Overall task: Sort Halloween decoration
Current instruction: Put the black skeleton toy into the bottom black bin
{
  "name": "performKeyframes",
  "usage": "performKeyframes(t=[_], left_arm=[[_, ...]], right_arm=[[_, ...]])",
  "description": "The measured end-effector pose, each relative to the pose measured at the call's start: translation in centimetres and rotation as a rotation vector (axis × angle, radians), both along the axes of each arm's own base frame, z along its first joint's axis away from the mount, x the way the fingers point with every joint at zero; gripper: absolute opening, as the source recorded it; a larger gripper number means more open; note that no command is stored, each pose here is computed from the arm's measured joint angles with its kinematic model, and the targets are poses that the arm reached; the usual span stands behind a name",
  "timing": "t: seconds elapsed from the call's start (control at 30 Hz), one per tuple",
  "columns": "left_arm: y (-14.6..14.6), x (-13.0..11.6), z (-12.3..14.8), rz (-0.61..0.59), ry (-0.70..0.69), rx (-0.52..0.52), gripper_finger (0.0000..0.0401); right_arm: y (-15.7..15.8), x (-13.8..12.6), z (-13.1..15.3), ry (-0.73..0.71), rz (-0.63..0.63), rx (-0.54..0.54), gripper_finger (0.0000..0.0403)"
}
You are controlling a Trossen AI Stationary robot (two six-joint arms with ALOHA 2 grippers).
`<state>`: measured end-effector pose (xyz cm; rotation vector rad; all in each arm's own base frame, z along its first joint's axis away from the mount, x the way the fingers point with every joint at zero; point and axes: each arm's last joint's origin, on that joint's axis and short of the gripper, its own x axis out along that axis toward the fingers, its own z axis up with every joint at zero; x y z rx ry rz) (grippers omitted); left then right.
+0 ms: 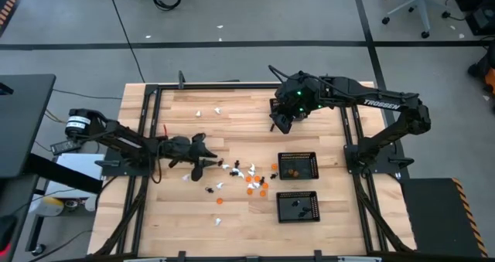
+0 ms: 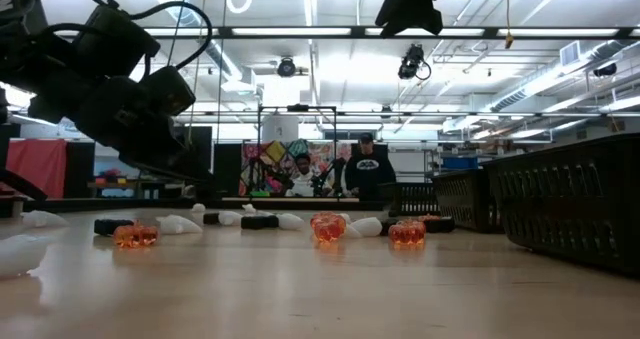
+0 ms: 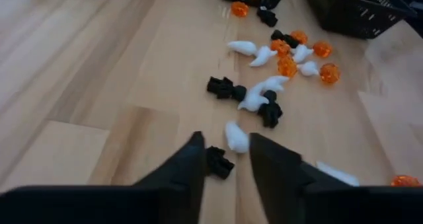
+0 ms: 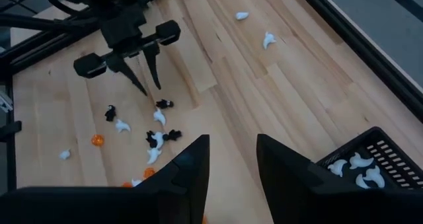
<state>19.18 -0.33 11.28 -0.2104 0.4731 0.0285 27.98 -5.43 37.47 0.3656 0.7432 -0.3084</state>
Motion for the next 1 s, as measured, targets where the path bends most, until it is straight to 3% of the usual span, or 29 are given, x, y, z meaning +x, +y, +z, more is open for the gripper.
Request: performKeyframes(t=[0.13,0.23,0.67,1.0], left_arm=[[-0.6,0.0,-0.2,0.035,0.013,0.063,0.0197],[-0.6,0.0,-0.9,0.053,0.048,0.055,0.0218],[-1.1,0.9,-3.5,0.017,0.063,0.110,0.0192],[-1.7,3.6,-4.6,0.013,0.088,0.119,0.0175]], right_arm=[[0.0,0.1,0.1,-0.010,0.000,-0.002,0.0130],[0.0,0.2,0.2,-0.024,0.000,-0.004,0.0130],[0.1,0.3,0.3,-0.041,0.016,0.005,0.0130],[0.1,0.2,0.2,-0.027,0.024,0.016,0.0130]])
